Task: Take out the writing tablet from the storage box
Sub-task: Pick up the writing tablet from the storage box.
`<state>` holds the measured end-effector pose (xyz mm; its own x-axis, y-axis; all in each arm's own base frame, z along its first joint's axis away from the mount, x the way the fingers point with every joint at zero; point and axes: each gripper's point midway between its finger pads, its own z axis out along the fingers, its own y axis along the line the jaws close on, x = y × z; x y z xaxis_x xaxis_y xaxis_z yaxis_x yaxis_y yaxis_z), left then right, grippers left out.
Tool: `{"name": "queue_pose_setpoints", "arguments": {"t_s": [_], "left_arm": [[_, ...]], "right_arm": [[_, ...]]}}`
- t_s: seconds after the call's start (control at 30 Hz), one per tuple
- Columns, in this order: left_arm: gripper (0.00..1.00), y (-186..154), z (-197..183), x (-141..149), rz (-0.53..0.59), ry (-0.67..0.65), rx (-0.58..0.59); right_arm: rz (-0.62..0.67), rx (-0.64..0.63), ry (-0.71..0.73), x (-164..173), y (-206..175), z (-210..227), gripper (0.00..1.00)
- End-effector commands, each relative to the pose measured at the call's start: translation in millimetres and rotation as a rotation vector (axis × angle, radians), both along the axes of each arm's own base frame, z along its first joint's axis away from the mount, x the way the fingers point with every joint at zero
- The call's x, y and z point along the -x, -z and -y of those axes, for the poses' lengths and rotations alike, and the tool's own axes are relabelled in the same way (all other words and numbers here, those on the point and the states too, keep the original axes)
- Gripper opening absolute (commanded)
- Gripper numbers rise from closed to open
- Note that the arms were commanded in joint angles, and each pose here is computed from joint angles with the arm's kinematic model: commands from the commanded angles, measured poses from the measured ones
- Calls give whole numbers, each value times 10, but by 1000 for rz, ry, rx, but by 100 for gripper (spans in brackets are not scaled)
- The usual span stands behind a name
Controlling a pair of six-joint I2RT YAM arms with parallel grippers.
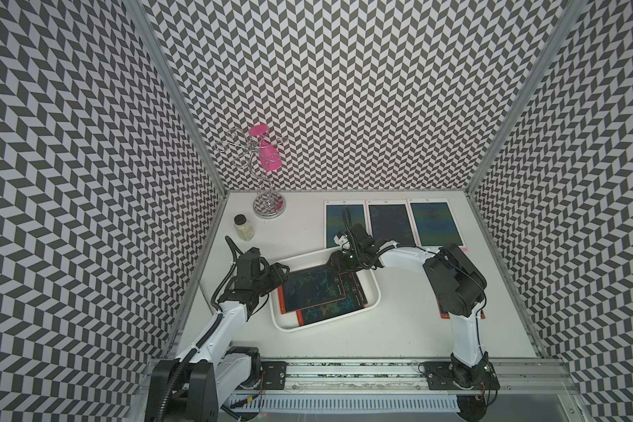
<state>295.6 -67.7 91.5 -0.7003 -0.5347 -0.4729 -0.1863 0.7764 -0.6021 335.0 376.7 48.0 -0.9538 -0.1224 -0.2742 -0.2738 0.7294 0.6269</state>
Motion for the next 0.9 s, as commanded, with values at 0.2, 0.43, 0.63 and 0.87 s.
{"name": "queue_pose_setpoints", "arguments": {"t_s": [0.2, 0.43, 0.63, 0.87], "left_arm": [[54, 234, -49, 79, -50, -8, -19], [52, 308, -2, 72, -74, 13, -1], [52, 261, 3, 73, -47, 6, 13], [51, 211, 7, 66, -40, 7, 17]], "right_arm": [[-39, -136, -53, 124, -217, -214, 52], [-56, -225, -95, 208, -370, -299, 47], [-52, -233, -114, 258, -427, -283, 42], [-30, -252, -152, 329, -544, -277, 42]]}}
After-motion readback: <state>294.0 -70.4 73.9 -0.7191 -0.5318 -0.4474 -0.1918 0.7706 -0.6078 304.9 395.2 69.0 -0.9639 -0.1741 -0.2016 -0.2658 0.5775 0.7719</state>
